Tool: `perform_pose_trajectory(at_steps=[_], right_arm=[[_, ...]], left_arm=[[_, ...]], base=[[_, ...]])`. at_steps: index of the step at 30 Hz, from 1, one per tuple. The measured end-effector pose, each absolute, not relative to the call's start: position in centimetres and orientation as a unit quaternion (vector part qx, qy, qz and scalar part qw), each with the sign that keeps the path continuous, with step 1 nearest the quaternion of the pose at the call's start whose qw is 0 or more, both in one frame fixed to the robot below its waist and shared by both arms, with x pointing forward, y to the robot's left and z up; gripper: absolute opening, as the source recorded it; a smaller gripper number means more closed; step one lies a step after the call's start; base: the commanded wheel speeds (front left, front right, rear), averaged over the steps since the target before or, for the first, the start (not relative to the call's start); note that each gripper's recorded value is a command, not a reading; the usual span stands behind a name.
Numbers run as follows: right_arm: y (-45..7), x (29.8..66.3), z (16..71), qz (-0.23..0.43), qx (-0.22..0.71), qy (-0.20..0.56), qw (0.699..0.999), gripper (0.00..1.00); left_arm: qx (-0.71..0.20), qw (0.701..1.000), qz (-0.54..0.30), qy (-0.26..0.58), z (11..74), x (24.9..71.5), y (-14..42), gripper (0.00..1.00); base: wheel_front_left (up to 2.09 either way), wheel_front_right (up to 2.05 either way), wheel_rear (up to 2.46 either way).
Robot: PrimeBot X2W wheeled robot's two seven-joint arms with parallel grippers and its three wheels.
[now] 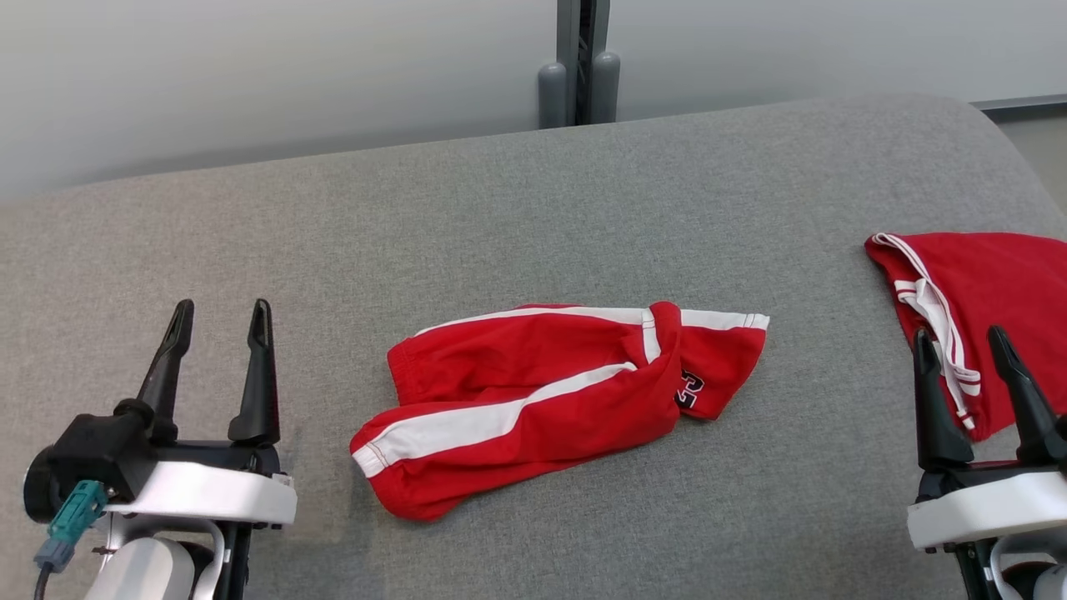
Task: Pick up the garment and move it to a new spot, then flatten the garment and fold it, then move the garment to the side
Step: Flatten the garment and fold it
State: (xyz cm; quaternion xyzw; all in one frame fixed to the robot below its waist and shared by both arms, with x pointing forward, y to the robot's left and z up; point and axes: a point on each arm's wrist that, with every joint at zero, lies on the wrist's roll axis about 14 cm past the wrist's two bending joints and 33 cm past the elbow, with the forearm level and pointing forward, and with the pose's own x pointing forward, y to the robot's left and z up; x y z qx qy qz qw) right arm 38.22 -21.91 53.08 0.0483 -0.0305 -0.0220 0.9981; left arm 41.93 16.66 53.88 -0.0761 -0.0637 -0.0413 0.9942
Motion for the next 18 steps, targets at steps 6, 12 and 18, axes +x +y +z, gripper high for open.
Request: perform_pose_trajectory(at_steps=[6,12,18], right_arm=[[-21.2,38.0,53.7,-0.008,0.042,-0.035,0.998,1.00],[-20.5,37.8,53.3,0.003,0.043,-0.026,0.999,1.00],[-19.8,38.2,53.1,0.016,0.041,-0.021,0.999,1.00]], left_arm=[[-0.052,0.996,-0.025,-0.074,54.6,40.4,17.8,1.00],[-0.052,0.997,-0.017,-0.061,54.1,39.5,18.2,1.00],[-0.053,0.997,-0.013,-0.056,53.9,39.0,18.5,1.00]], base=[[0.00,0.00,0.00],[0.00,0.00,0.00],[0.00,0.00,0.00]])
